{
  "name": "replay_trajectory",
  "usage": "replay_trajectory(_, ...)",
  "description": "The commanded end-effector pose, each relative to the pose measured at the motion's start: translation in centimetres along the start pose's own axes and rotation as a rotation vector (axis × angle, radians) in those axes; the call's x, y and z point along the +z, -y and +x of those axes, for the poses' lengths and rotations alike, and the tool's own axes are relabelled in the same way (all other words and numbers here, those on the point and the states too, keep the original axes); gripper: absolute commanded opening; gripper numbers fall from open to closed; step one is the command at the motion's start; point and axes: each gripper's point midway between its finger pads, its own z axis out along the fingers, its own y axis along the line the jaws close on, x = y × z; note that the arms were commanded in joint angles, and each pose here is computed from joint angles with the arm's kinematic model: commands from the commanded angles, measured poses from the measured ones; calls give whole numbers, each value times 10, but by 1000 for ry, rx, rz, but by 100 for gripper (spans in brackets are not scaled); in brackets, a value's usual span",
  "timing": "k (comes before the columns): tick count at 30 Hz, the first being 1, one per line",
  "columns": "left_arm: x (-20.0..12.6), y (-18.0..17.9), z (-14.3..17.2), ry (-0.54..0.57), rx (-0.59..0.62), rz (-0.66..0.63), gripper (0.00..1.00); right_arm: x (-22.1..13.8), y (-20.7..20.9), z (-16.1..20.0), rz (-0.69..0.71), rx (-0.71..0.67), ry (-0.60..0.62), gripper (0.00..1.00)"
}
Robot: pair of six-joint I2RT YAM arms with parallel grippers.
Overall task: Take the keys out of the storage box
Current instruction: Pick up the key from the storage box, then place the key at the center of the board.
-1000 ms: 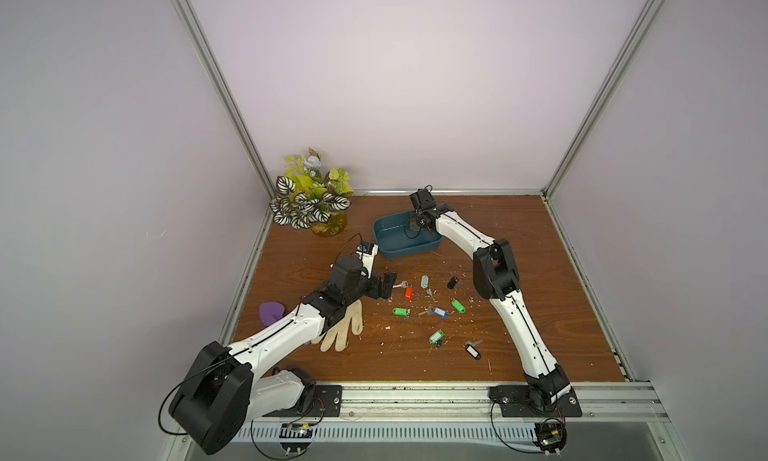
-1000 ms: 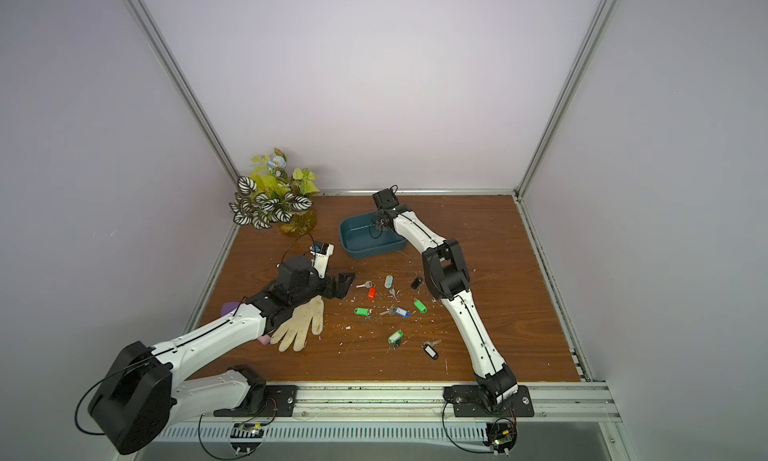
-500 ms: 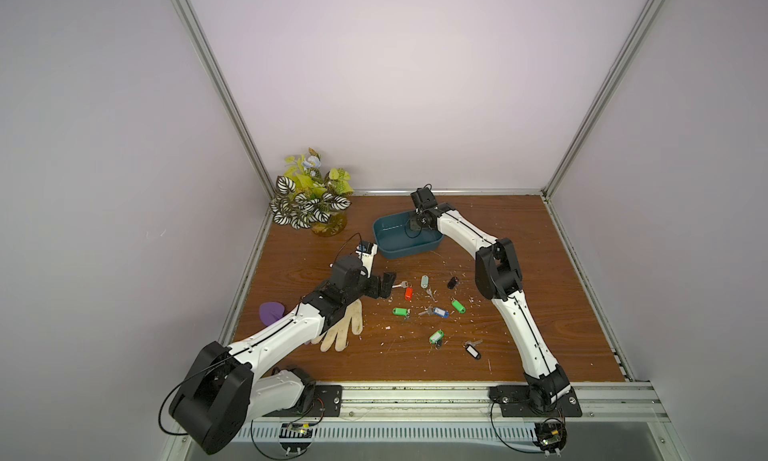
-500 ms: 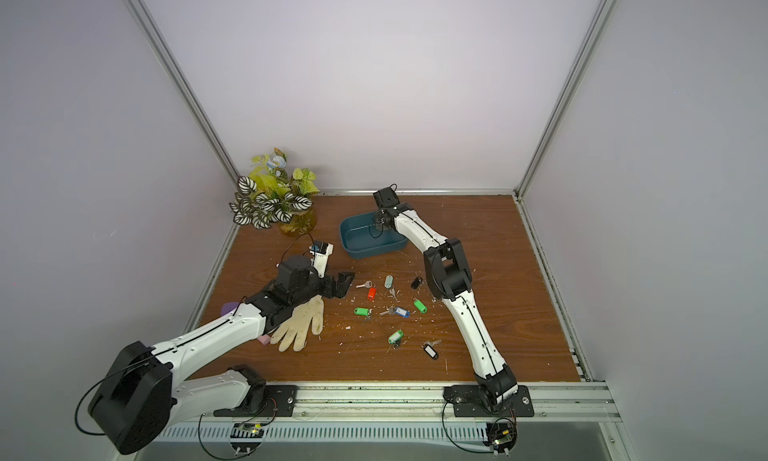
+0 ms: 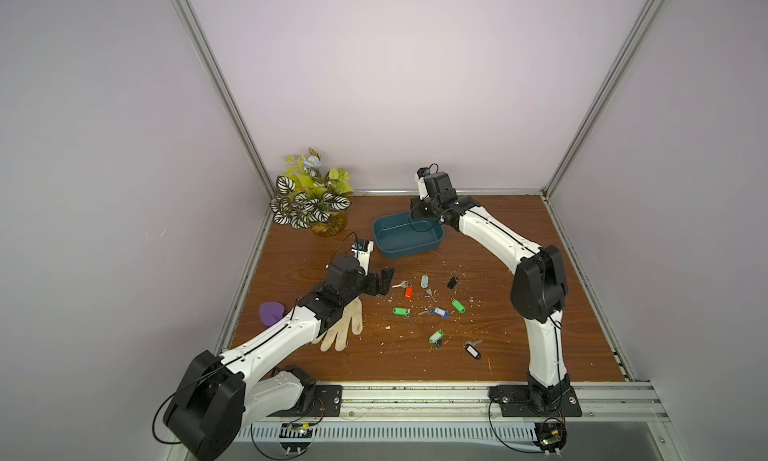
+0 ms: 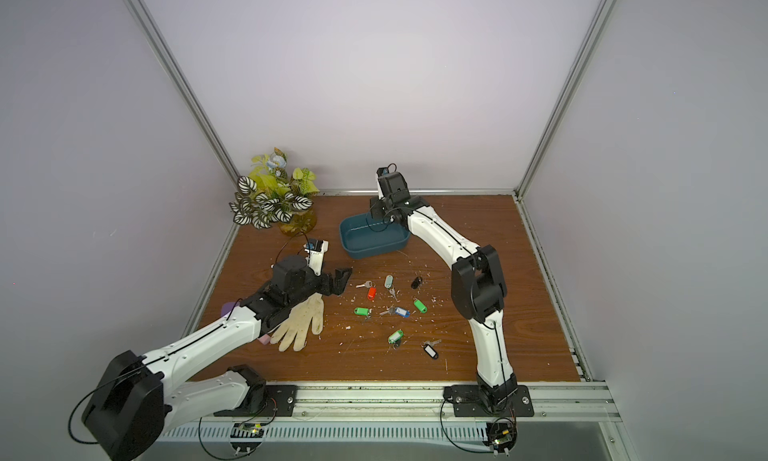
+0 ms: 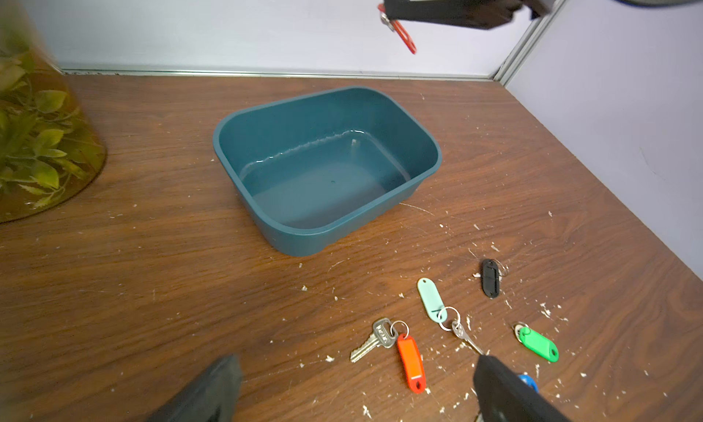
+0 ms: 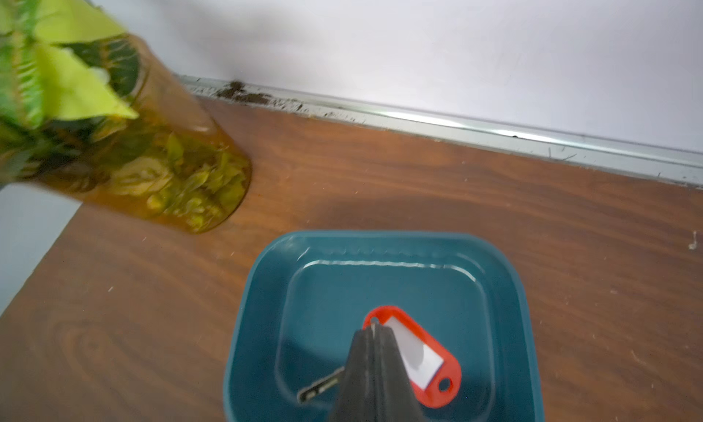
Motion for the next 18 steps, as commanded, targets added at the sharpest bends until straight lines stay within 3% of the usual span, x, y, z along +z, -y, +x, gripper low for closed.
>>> replay_trajectory(1,-7,-15,-13,61,-62,-69,100,-45,-51,11,-221,-69,67,0)
replay_trajectory(5,-13,-37,-15,89,-167,-130,100,-93,-99,82,-418,-159,52,0)
replay_trajectory(10,-21,-66,-7,117,-292,-178,100,-132,-139,182,-567,-252,-69,0)
replay_trajectory(18,-23,-68,1,104,-317,-182,100,-171,-168,298,-716,-381,-325,0)
